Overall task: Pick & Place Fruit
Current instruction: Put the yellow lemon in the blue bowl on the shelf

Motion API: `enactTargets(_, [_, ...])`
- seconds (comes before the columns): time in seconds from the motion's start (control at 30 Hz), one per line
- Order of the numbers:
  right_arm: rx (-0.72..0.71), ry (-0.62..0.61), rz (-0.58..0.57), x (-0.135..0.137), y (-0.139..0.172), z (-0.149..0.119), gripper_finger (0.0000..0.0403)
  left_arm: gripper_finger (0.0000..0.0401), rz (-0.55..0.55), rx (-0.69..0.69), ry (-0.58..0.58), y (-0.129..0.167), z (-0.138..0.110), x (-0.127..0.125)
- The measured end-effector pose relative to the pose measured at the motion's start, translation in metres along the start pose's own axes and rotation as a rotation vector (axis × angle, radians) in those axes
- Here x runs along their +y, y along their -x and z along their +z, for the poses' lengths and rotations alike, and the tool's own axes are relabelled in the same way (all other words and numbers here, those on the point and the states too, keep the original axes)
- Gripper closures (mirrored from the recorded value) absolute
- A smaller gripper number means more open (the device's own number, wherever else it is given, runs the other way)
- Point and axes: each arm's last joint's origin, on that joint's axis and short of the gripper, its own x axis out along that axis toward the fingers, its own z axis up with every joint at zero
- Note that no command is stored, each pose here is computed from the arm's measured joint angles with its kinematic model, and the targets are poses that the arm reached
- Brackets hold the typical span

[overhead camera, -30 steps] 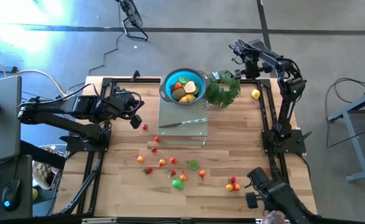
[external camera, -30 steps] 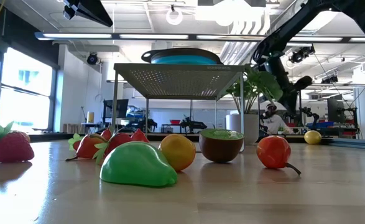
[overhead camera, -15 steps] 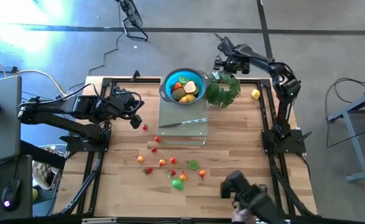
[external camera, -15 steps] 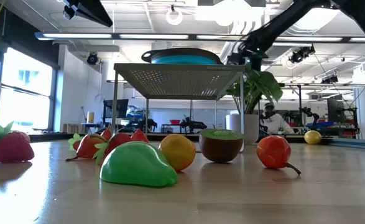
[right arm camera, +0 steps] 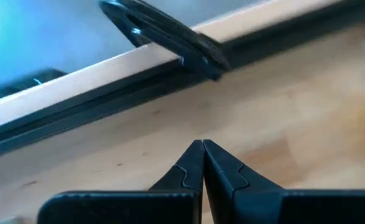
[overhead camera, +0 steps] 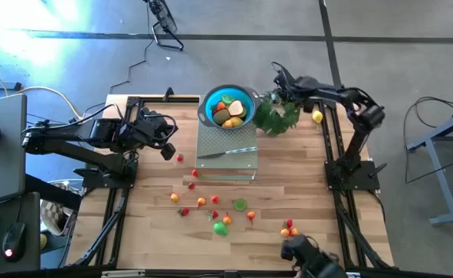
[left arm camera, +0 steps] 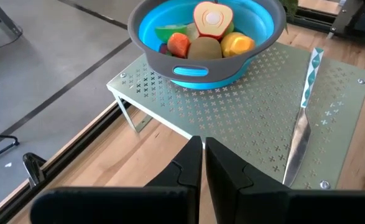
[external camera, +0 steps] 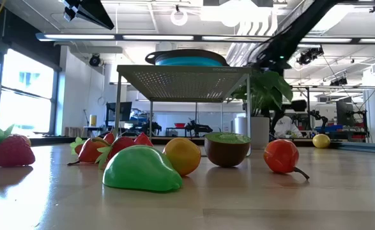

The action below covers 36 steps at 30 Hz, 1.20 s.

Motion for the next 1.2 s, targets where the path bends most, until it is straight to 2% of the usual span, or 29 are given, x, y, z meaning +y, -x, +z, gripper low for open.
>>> enactTargets(0.17, [-0.087,-0.184,0.031,-0.035,0.002,-0.017,0.0401,0.0387,0.002,0.000,-0.002,0.000,0.000,0.000])
enactTargets(0.37, [-0.145,-0.271,0.079,-0.060,0.016,-0.016,0.0401,0.0387,0.002,0.001,-0.004,0.000,0.000,0.000])
enactTargets(0.53, [-0.262,-0.408,0.081,-0.062,0.032,-0.020,0.0401,0.0387,0.003,0.000,-0.004,0.000,0.000,0.000])
enactTargets(0.63, [-0.309,-0.517,0.048,-0.062,0.034,-0.029,0.0401,0.0387,0.005,-0.001,-0.004,0.000,0.000,0.000])
enactTargets(0.83, [-0.409,-0.640,0.007,-0.058,0.033,-0.045,0.0401,0.0387,0.005,0.000,-0.004,0.000,0.000,0.000])
enactTargets(0.93, [-0.395,-0.694,-0.002,-0.060,0.028,-0.043,0.0401,0.0387,0.006,0.003,-0.008,0.000,0.000,0.000])
enactTargets(1.2, [-0.344,-0.737,-0.053,-0.065,0.016,-0.035,0.0401,0.0387,0.008,0.007,-0.014,0.000,-0.001,0.001])
